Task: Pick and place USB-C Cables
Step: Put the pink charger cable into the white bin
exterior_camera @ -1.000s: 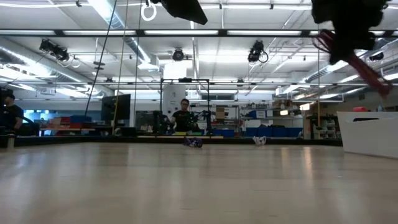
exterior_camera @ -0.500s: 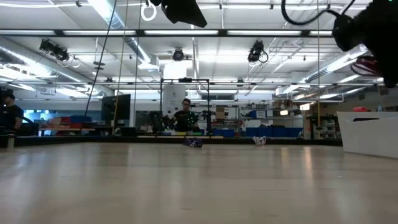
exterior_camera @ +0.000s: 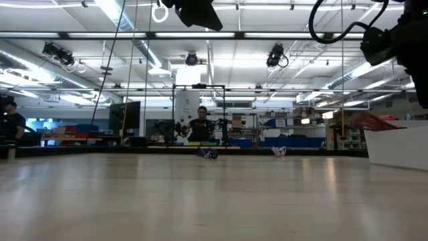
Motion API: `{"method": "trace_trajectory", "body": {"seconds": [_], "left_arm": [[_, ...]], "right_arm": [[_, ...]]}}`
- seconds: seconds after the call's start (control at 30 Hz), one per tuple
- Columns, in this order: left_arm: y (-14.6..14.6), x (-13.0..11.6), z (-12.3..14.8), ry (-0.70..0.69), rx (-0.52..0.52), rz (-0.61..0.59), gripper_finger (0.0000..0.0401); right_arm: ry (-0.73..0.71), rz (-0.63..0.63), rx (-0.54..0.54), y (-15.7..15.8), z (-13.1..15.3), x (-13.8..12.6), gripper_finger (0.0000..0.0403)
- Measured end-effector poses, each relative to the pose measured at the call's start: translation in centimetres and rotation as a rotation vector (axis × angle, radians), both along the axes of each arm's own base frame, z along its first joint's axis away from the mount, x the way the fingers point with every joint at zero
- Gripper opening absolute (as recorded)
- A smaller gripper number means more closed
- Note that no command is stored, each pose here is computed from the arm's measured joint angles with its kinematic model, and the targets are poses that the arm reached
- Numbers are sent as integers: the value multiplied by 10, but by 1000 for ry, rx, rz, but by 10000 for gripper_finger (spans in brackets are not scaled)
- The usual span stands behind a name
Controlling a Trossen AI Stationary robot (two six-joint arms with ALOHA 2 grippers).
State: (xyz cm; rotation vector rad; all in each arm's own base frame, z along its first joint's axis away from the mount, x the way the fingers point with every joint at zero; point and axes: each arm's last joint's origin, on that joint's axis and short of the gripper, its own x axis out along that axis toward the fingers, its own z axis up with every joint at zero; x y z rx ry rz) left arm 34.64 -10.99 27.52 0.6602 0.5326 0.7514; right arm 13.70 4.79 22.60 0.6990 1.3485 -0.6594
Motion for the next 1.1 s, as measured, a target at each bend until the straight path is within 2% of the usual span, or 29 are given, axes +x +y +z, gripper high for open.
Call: {"method": "trace_trajectory", "body": {"seconds": [0.17,0.4,0.57,0.67,0.8,0.97,1.1], "left_arm": [[-5,-2,0,-2,-2,-14,233],[-14,-5,0,-3,0,-36,231],[-16,-6,0,-9,-4,-42,231],[-16,-6,0,-9,-4,-42,231],[-17,-6,0,-9,-5,-42,231],[-19,-7,0,-14,-8,-49,231],[-22,-8,0,-15,-9,-56,231]], "right_arm": [[3,8,-3,0,0,0,173],[-20,33,-31,-1,0,1,181],[-140,169,-32,3,2,13,181],[-199,279,-93,3,4,18,180],[-137,411,-188,0,2,13,175],[-23,448,-171,-3,1,3,173],[-14,450,-168,-3,-2,2,173]]}}
